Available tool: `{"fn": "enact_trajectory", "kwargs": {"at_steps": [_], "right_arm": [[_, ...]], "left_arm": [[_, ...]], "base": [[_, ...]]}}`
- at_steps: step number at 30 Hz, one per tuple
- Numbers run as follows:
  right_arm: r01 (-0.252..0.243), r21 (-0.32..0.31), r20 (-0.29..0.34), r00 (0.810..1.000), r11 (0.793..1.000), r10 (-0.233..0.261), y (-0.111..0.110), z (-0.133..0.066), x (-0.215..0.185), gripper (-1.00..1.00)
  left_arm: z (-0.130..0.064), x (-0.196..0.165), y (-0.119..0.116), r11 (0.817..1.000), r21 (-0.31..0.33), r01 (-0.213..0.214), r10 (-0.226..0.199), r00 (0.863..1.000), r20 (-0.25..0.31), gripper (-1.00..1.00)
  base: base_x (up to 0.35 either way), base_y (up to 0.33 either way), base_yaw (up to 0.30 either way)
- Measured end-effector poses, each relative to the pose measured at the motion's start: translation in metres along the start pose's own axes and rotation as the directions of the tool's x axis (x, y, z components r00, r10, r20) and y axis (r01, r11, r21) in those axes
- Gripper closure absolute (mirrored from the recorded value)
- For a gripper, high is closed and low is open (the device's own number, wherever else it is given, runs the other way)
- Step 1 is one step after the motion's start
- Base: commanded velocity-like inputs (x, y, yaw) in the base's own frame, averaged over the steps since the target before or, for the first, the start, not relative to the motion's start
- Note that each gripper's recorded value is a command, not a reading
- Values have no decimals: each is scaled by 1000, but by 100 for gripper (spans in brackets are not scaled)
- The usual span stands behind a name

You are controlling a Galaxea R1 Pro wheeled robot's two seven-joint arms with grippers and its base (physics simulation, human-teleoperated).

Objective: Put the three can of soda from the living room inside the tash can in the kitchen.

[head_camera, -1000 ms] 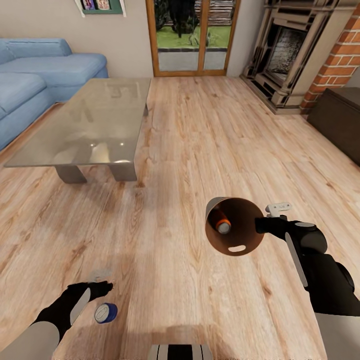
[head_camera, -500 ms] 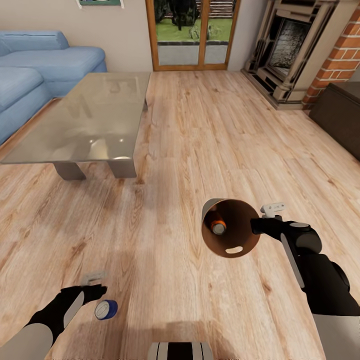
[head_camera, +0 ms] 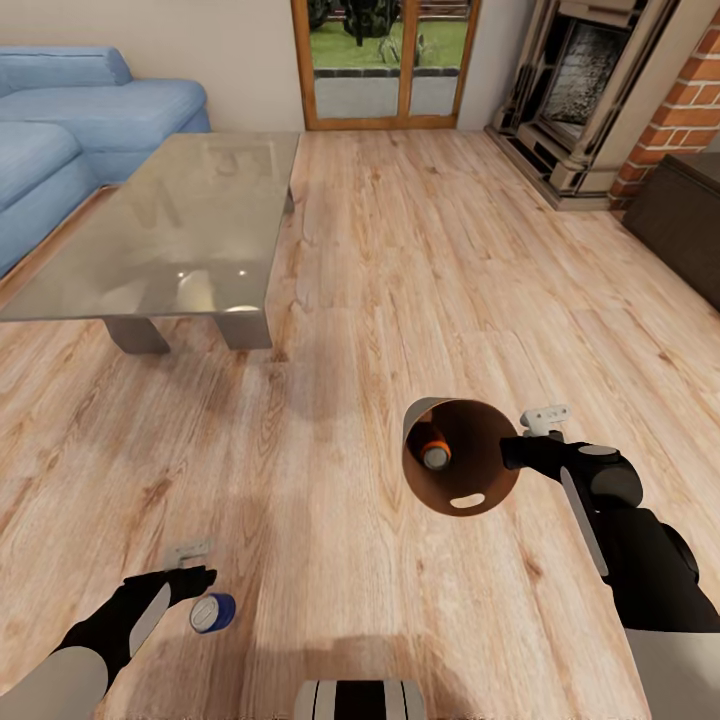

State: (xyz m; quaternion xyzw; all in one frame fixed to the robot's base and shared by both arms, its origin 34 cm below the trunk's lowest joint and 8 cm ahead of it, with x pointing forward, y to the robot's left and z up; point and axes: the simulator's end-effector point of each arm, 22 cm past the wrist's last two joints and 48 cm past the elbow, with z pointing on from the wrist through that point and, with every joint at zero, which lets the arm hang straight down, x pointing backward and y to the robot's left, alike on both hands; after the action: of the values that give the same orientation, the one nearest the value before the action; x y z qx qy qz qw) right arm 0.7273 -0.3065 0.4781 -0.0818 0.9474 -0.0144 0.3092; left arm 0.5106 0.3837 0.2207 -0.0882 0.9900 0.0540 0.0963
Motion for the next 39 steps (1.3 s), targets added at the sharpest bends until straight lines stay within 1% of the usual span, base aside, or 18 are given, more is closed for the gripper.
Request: {"fn": "enact_trajectory", "kwargs": {"at_steps": [7,12,18,21,26,39], "right_arm": [[2,2,-11,1000,1000,-2,0,4,5,100],[2,1,-19,1000,1000,-2,0,8,9,100],[0,6,-28,1000,1000,0,-3,11,13,100],[-11,9,-62,998,1000,12,-4,10,17,100],[-13,18,-85,996,1000,15,-7,12,19,100],[-15,7,-107,994,1000,15,-1,20,28,100]], "left_arm": [[5,11,1,1000,-2,-2,2,1000,-22,-100],[7,15,1,1000,2,-2,2,1000,-27,-100],[11,19,0,1000,6,-3,3,1000,-23,-100],[12,21,-1,1000,9,-3,4,1000,-25,-100],[15,23,-2,1000,12,-7,7,1000,-20,-100],[21,30,-2,1000,11,-11,12,1000,-23,-100]], "base": [[0,0,0],[0,0,0],[0,0,0],[0,0,0],[0,0,0],[0,0,0]]}}
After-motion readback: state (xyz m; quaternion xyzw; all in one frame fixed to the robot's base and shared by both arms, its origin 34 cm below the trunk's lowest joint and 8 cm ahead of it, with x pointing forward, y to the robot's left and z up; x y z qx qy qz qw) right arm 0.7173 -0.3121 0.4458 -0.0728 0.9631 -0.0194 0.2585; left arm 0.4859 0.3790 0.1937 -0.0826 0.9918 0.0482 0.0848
